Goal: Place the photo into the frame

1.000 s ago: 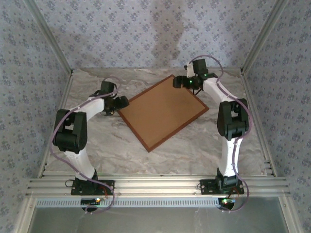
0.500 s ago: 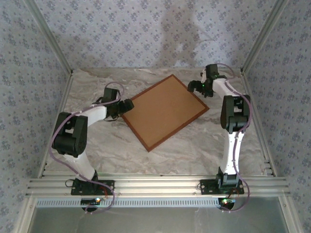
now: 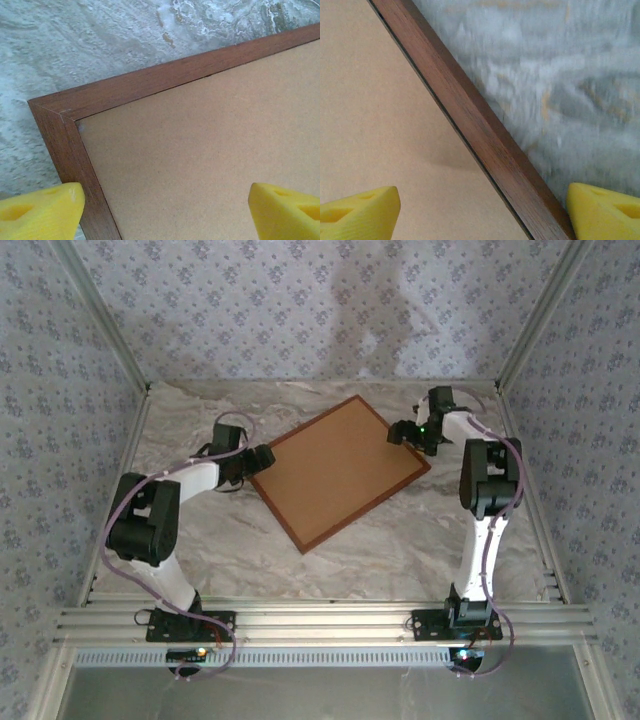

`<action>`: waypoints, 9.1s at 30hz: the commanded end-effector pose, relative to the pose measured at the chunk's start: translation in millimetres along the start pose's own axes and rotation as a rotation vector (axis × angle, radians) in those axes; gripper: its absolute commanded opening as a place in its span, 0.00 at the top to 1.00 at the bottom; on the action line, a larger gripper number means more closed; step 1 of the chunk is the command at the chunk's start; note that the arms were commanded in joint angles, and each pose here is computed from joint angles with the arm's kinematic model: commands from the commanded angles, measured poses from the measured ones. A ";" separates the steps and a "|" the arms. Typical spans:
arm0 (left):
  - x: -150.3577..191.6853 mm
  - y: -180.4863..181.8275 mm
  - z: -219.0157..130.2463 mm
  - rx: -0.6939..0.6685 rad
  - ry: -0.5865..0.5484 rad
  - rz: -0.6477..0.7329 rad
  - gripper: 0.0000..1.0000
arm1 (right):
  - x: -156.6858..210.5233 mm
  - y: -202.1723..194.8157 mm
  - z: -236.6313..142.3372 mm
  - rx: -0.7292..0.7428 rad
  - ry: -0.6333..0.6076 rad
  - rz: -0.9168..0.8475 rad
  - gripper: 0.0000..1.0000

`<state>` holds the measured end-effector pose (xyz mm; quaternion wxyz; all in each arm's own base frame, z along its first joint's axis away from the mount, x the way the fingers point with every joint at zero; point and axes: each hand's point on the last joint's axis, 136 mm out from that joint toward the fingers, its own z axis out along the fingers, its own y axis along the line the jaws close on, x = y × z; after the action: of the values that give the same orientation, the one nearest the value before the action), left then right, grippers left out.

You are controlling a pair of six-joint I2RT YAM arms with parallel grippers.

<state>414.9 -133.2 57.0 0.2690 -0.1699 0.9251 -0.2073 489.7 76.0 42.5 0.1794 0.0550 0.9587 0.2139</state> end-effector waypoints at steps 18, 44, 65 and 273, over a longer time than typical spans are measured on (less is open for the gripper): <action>-5.5 88.8 -47.8 -0.311 -0.091 0.052 0.12 | 56.6 60.0 -68.6 0.083 -0.198 -0.221 0.18; 13.4 52.5 -0.6 -0.044 0.069 -0.089 0.16 | -4.9 119.6 46.8 -0.077 0.022 -0.323 0.27; 20.5 3.5 20.9 0.091 0.138 -0.051 0.16 | 47.6 134.9 50.5 -0.258 0.216 -0.314 0.37; 64.8 -18.5 62.0 0.071 0.238 0.047 0.21 | 50.1 58.9 12.2 -0.053 0.116 -0.203 0.38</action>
<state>429.7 -112.4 25.4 0.2586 -0.1843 0.9410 -0.1171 453.9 145.1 53.4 0.1686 -0.0681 0.9576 0.2236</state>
